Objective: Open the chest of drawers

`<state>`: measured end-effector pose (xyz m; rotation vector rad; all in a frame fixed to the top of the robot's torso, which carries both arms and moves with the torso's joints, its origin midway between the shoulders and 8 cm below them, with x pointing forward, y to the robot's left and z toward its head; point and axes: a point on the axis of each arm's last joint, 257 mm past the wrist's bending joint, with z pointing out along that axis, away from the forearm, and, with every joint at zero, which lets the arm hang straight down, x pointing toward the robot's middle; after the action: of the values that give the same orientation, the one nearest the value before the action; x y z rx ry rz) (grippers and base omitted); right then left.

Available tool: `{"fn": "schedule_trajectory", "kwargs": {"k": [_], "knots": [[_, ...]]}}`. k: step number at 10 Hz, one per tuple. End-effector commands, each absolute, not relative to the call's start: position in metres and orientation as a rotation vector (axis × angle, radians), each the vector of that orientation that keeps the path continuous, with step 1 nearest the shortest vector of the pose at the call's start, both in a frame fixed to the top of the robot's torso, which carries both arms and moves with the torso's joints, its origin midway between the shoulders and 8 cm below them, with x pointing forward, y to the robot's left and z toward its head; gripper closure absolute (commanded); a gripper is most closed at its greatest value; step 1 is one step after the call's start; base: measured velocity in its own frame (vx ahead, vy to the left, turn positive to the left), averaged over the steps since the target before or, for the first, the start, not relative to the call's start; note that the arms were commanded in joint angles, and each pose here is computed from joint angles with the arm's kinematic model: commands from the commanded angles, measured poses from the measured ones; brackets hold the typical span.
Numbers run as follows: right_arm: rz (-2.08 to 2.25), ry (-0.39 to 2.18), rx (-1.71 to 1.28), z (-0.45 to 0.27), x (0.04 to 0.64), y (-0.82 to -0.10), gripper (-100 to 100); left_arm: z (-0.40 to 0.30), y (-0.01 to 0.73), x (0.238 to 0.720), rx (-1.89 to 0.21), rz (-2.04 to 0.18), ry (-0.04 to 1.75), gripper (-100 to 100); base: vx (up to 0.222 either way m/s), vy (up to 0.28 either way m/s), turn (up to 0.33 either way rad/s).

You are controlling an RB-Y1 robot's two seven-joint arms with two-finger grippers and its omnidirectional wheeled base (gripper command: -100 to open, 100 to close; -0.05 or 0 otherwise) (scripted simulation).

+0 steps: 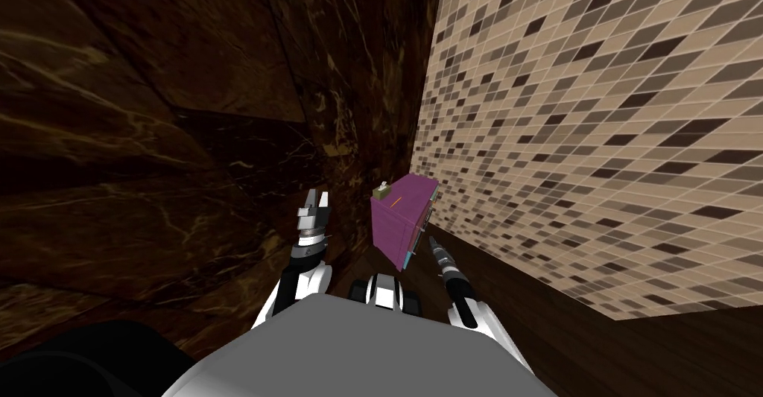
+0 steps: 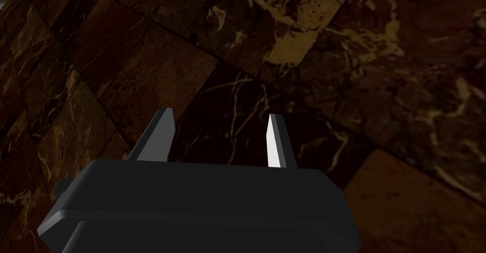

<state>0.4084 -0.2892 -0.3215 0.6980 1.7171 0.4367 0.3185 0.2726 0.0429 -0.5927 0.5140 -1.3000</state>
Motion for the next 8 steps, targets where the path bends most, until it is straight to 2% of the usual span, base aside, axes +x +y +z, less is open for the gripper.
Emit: {"fn": "schedule_trajectory", "kwargs": {"k": [1,8], "knots": [[0.331,1.782,0.7,-0.349,0.401,-0.303,-100,0.043,0.273,0.319,-0.593,-1.3,0.514,0,0.035,0.002,-0.004],[-0.029,1.985,0.656,-0.428,0.367,-0.343,-100,0.043,0.273,0.319,-0.593,-1.3,0.514,0,0.064,0.009,0.075]]}}
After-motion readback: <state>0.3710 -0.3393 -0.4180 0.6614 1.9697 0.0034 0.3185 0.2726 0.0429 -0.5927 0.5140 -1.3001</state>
